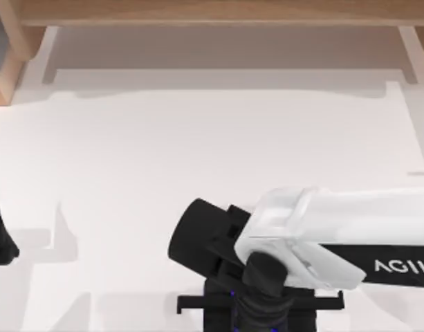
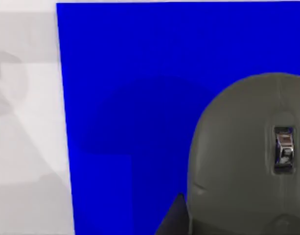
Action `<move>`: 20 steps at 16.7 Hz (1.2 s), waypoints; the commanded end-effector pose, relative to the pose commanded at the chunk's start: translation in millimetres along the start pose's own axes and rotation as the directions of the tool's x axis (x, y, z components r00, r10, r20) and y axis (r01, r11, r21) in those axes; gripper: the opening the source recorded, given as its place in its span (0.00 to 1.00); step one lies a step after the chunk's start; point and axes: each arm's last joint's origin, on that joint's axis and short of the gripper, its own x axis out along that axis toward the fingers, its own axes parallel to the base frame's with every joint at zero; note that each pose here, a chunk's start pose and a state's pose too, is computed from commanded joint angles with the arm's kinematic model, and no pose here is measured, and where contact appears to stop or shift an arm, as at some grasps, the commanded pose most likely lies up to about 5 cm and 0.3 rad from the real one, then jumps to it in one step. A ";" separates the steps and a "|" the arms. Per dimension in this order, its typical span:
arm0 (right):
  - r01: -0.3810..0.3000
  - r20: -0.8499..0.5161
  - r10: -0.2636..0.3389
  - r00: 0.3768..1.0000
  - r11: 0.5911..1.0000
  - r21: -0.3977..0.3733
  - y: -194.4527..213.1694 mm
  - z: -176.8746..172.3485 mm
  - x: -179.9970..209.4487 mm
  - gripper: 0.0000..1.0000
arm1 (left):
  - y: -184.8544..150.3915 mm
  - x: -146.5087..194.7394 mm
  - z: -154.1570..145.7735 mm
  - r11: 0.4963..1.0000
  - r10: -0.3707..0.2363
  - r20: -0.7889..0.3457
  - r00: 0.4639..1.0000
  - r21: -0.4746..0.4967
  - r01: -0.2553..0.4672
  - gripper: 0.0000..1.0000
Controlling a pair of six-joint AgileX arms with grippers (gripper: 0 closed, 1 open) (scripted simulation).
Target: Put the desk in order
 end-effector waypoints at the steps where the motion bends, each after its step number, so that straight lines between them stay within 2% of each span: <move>1: 0.000 0.000 0.000 1.000 1.000 0.000 0.0 0.0 0.0 0.53 | 0.0 0.0 0.0 1.000 0.000 0.000 1.000 0.000 0.000 1.00; 7: 0.000 0.000 0.000 1.000 1.000 0.000 0.0 0.0 0.0 0.98 | 0.0 0.0 0.0 1.000 0.000 0.000 1.000 0.000 0.000 1.00; 17: -0.001 0.001 0.001 1.000 1.000 0.002 -0.3 0.5 -0.2 1.00 | 0.0 0.0 0.0 1.000 0.000 0.000 1.000 0.000 0.000 1.00; 20: -0.049 0.026 0.050 0.998 0.999 -0.003 -3.0 7.3 -3.7 1.00 | 0.0 0.0 0.0 1.000 0.000 0.000 1.000 0.000 0.000 1.00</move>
